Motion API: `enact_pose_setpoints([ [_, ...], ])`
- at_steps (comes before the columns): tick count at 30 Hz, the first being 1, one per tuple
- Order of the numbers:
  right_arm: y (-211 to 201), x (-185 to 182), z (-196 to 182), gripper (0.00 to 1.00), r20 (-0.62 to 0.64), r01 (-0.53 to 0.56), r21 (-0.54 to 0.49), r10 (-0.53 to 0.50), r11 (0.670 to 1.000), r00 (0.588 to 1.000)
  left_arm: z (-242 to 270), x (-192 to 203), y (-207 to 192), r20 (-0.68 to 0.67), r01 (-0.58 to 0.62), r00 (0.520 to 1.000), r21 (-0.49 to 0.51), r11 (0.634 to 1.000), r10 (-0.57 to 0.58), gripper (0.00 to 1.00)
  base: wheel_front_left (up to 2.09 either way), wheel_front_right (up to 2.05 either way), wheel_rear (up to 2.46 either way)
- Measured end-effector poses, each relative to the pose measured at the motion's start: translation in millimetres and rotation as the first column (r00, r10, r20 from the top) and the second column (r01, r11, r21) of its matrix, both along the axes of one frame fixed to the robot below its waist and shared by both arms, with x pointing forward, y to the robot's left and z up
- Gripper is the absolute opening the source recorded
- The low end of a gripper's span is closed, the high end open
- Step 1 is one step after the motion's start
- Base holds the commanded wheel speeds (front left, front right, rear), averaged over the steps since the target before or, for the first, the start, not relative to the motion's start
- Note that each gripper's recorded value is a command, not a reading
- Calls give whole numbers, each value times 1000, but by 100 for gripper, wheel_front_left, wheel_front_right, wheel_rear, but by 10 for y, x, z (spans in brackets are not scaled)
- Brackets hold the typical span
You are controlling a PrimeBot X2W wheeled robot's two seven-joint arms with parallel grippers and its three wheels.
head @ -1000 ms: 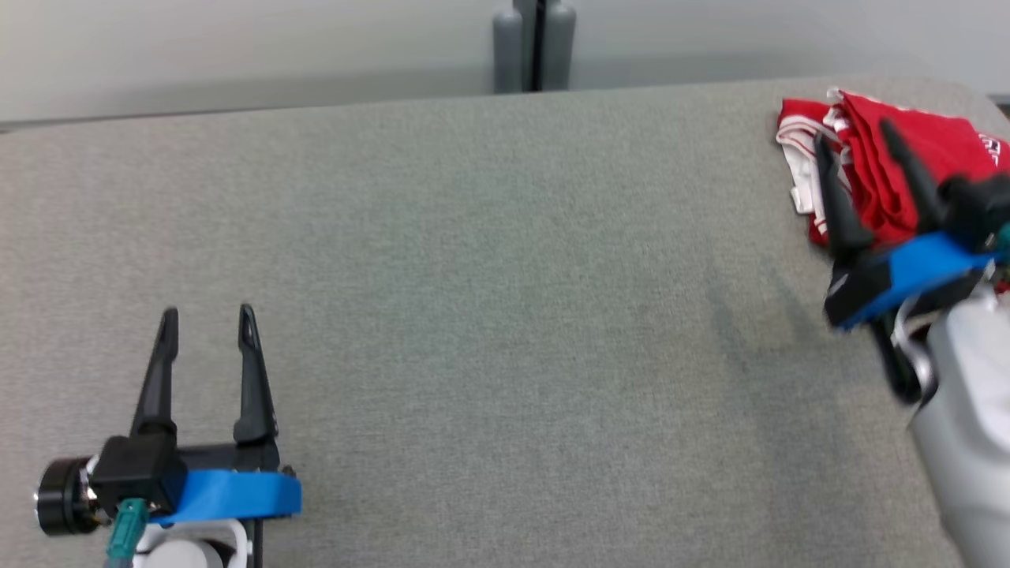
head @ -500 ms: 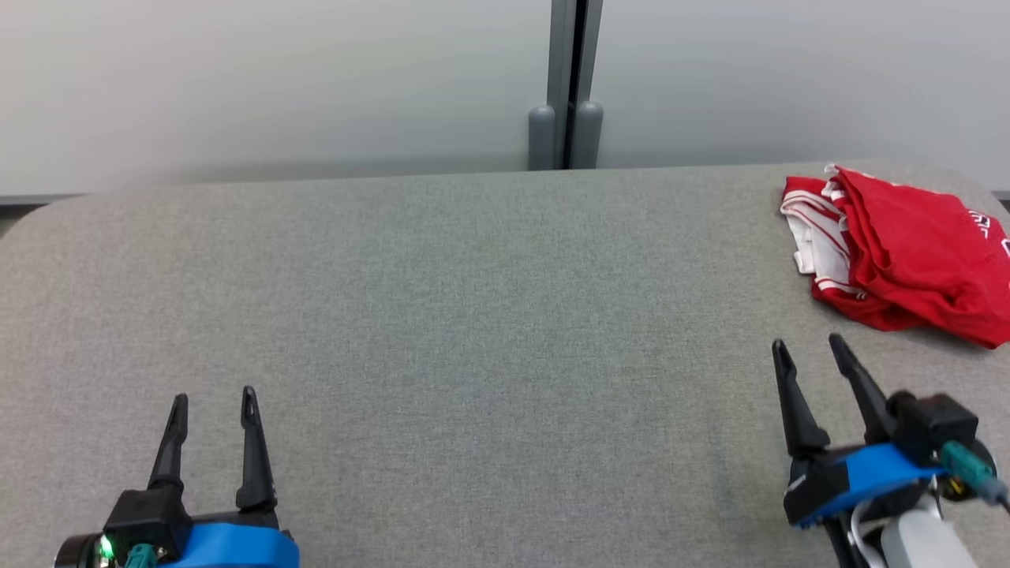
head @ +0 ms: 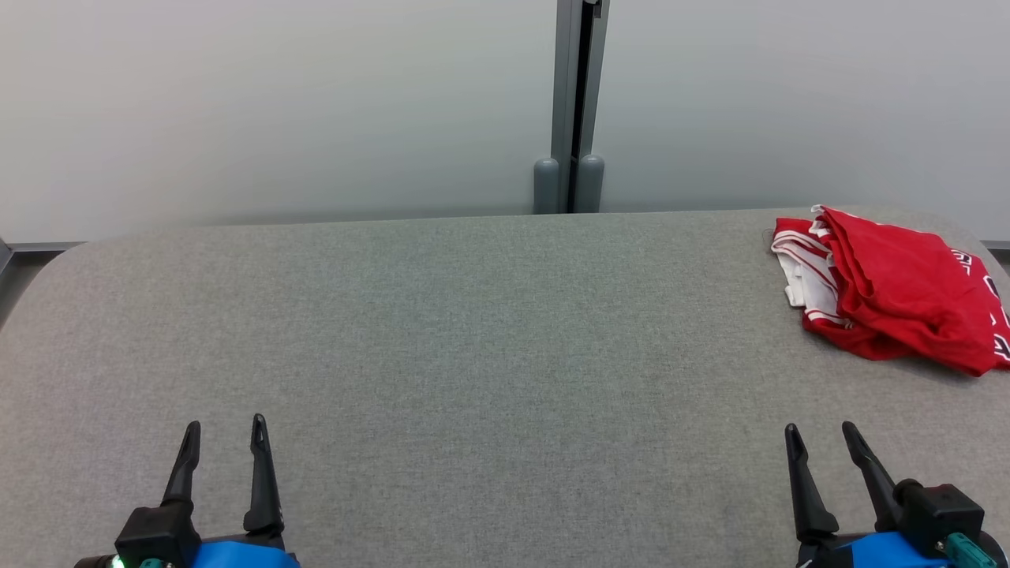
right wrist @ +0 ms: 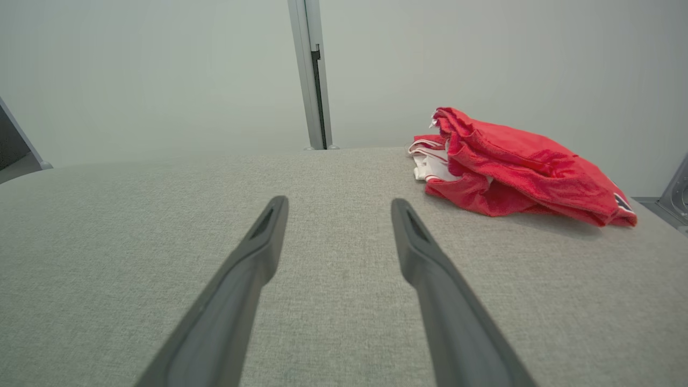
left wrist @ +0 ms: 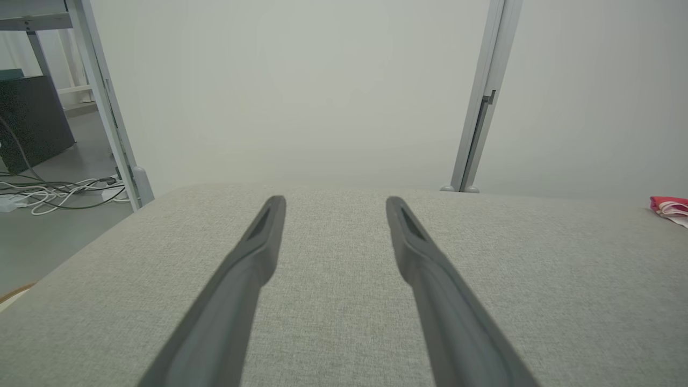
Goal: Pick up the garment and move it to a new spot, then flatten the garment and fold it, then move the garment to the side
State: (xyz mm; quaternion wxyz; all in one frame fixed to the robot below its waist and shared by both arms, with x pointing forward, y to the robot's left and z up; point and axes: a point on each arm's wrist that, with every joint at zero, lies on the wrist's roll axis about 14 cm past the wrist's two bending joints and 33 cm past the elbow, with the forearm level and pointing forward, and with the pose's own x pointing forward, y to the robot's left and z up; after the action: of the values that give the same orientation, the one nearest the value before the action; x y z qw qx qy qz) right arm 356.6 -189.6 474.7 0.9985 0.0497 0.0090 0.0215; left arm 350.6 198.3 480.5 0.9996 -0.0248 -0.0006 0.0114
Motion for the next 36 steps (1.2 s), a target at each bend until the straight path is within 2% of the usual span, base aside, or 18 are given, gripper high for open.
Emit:
enact_pose_setpoints([
  [30, -4, 16, 108, 100, 20, 12, -16, -11, 1000, 1000, -73, -18, -23, -23, 15, 1000, 4, 1000, -15, 100, 0, 0, 0],
  [31, -5, 17, 108, 0, 20, 12, -16, -12, 1000, 1000, -79, -20, -19, -25, 15, 1000, 4, 1000, -14, 0, 0, 0, 0],
  [36, -8, -81, -147, 0, -68, 25, 20, -23, 999, 997, -336, -115, -34, -117, 3, 993, -38, 999, -7, 0, 0, 0, 0],
])
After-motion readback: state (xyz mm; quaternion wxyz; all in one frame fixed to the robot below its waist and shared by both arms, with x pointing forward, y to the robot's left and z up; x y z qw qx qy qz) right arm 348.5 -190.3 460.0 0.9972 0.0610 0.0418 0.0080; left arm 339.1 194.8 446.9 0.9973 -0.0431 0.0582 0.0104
